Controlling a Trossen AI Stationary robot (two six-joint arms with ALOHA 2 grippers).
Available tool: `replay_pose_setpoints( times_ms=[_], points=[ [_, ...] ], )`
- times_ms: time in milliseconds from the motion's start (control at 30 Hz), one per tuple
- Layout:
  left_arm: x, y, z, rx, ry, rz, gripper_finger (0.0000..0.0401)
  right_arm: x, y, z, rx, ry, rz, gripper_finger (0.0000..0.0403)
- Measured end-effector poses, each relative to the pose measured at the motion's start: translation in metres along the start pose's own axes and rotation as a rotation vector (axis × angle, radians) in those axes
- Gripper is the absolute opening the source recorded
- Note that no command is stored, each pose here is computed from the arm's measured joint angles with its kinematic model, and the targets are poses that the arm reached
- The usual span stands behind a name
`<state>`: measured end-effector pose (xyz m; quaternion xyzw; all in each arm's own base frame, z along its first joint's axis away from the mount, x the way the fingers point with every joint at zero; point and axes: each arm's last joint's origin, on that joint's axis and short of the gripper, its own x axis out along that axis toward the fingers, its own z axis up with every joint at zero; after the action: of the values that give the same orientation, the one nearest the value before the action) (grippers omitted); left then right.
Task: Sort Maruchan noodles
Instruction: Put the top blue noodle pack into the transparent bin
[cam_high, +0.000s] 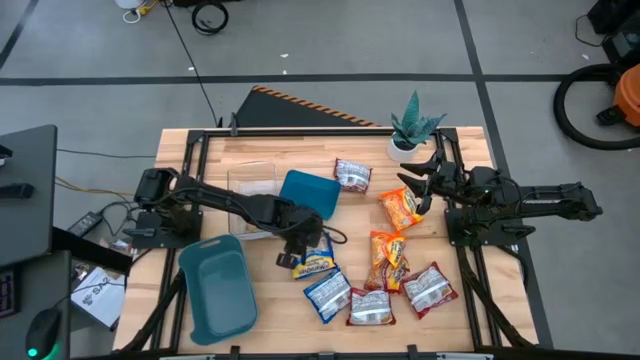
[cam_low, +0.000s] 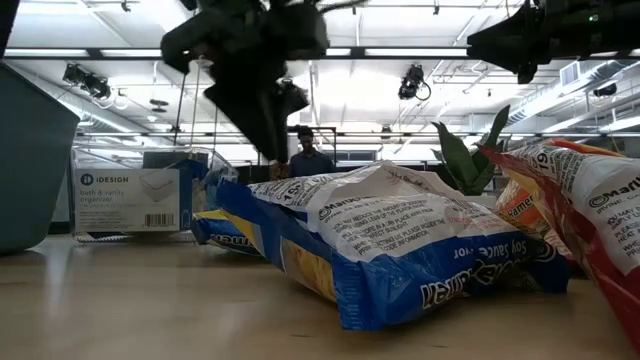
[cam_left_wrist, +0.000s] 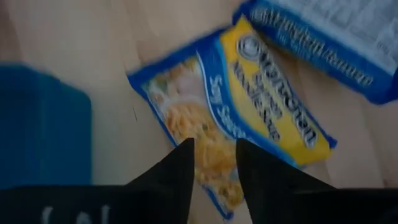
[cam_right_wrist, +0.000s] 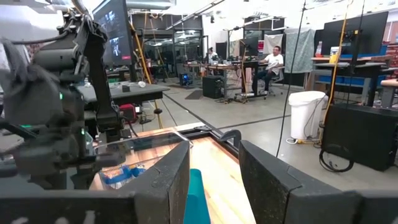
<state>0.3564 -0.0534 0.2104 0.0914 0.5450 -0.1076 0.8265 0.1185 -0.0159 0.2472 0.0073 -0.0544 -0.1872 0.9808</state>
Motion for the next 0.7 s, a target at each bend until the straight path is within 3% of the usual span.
replay_pose_setpoints(
  times_ms=[333,700],
  points=[
    [0.025,0.011,-0.011,-0.196,0.143,-0.055,0.0166,0.0,0.0,0.0,-0.002,0.001,0.0,0.0144],
    [0.051,0.013,-0.019,-0.201,0.237,-0.044,0.0167,0.0,0.0,0.0,-0.004,0.002,0.001,0.0144]
  ],
)
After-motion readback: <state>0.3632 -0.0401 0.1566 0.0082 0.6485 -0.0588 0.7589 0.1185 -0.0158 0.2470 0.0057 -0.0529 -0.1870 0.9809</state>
